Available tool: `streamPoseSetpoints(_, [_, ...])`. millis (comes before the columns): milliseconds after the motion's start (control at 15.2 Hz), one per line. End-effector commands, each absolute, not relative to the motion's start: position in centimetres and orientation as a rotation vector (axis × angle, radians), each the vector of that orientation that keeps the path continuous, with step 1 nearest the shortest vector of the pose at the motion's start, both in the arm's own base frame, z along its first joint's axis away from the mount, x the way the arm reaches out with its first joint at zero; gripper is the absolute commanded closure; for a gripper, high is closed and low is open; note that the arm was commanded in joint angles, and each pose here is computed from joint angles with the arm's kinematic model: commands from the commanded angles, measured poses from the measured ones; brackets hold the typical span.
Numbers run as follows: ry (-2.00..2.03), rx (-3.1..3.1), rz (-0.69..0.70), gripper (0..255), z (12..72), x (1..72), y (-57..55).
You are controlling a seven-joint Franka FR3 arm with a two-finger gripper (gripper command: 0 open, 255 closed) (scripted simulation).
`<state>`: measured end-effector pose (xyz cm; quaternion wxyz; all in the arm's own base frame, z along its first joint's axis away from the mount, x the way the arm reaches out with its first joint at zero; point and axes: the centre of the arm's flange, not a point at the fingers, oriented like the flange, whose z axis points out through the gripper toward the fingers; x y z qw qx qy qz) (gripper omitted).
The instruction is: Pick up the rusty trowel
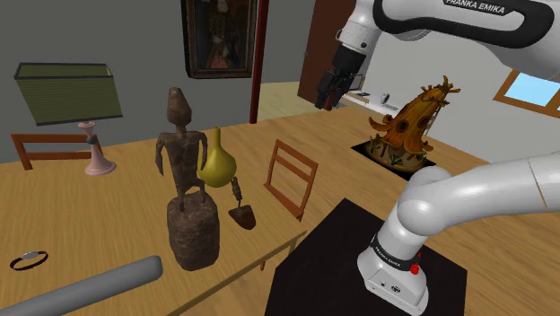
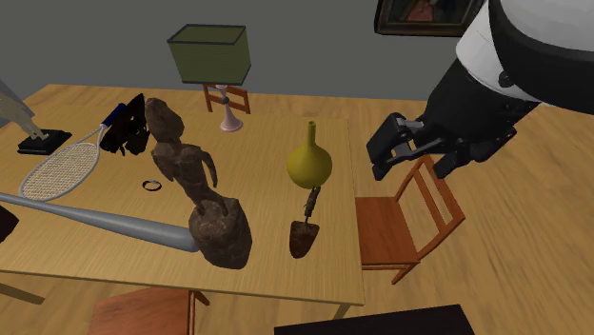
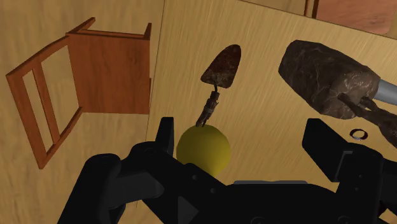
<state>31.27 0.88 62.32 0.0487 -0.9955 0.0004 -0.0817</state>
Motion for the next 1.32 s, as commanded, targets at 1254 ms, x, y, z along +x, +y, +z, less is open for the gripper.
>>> streamPoseSetpoints(1254, [0.247,-2.976,-0.103,0,41.0,44.7,4.9])
